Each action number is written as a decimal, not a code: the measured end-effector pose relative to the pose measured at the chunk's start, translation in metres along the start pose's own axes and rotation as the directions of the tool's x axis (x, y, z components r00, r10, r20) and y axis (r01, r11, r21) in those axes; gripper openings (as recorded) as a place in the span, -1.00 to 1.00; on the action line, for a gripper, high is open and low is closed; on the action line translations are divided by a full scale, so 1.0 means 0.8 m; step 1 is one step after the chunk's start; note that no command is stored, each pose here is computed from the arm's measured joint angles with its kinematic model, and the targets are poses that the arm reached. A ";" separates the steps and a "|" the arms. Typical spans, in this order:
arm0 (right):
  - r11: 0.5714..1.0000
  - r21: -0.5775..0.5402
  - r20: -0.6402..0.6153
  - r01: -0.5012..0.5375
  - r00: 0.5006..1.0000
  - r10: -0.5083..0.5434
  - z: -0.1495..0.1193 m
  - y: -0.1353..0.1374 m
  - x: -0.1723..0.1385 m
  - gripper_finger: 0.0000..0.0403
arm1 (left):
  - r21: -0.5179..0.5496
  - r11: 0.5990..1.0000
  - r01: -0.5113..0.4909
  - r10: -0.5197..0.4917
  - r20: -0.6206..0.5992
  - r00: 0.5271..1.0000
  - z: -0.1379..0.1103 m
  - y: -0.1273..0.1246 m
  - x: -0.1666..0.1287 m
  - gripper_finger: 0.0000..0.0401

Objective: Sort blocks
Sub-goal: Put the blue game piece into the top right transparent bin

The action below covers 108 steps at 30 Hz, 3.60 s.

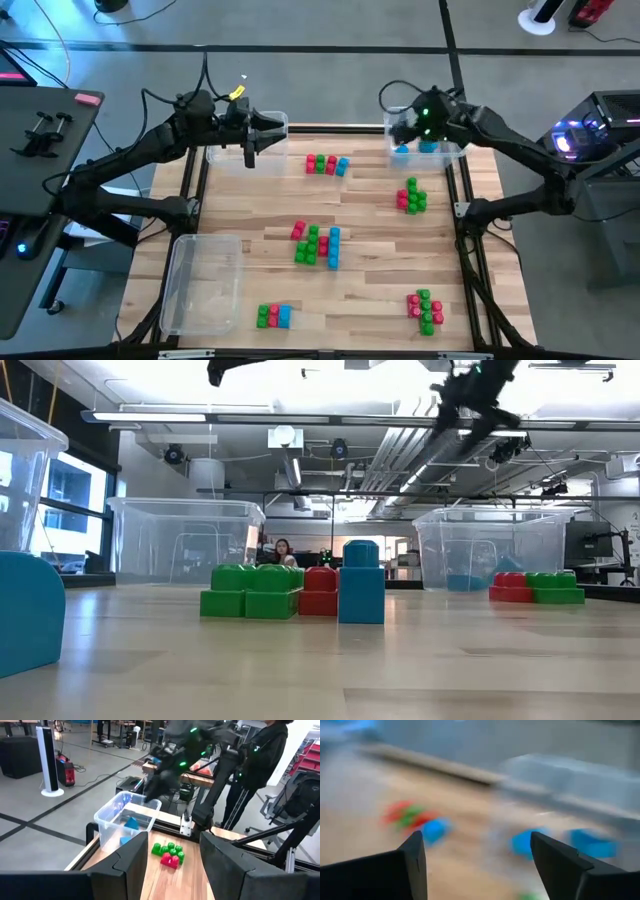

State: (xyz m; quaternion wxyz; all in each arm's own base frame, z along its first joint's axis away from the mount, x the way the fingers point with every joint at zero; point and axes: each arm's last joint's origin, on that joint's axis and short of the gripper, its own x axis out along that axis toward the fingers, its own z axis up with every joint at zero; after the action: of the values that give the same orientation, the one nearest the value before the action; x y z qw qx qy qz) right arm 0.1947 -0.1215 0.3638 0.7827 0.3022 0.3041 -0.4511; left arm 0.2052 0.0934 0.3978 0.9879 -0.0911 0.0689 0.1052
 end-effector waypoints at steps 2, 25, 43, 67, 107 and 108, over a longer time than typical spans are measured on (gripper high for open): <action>0.995 0.018 -0.061 -0.102 0.993 0.103 -0.016 0.027 -0.001 0.15 | 0.001 1.000 -0.002 0.002 -0.019 1.000 -0.002 0.000 0.000 -0.16; 0.924 0.337 -0.506 0.183 0.862 0.014 -0.258 0.237 0.115 0.11 | 0.145 0.989 0.002 0.008 -0.074 0.997 -0.009 0.001 0.000 -0.16; 0.911 0.236 -0.581 0.338 0.801 -0.147 -0.267 0.250 0.155 0.11 | 0.139 0.990 0.003 0.011 -0.099 0.995 -0.012 0.001 -0.001 -0.16; 0.936 0.033 -0.591 0.349 0.762 -0.264 -0.253 0.226 0.124 0.11 | 0.138 0.990 0.001 0.013 -0.101 0.995 -0.013 0.002 -0.001 -0.16; 0.981 -0.042 -0.583 0.190 0.792 -0.178 -0.239 0.234 0.152 0.11 | 0.111 0.994 -0.004 0.016 -0.102 0.995 -0.013 0.002 -0.001 -0.16; 0.978 -0.050 -0.585 0.203 0.788 -0.194 -0.237 0.232 0.151 0.11 | 0.111 0.994 -0.004 0.016 -0.102 0.995 -0.013 0.002 -0.001 -0.16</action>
State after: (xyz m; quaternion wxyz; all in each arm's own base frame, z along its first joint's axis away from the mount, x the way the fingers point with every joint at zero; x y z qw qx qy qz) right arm 0.3708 0.0337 0.1902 0.5966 0.3990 0.5570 -0.4178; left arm 0.2031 0.0926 0.3878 0.9860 -0.0411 0.1259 0.1014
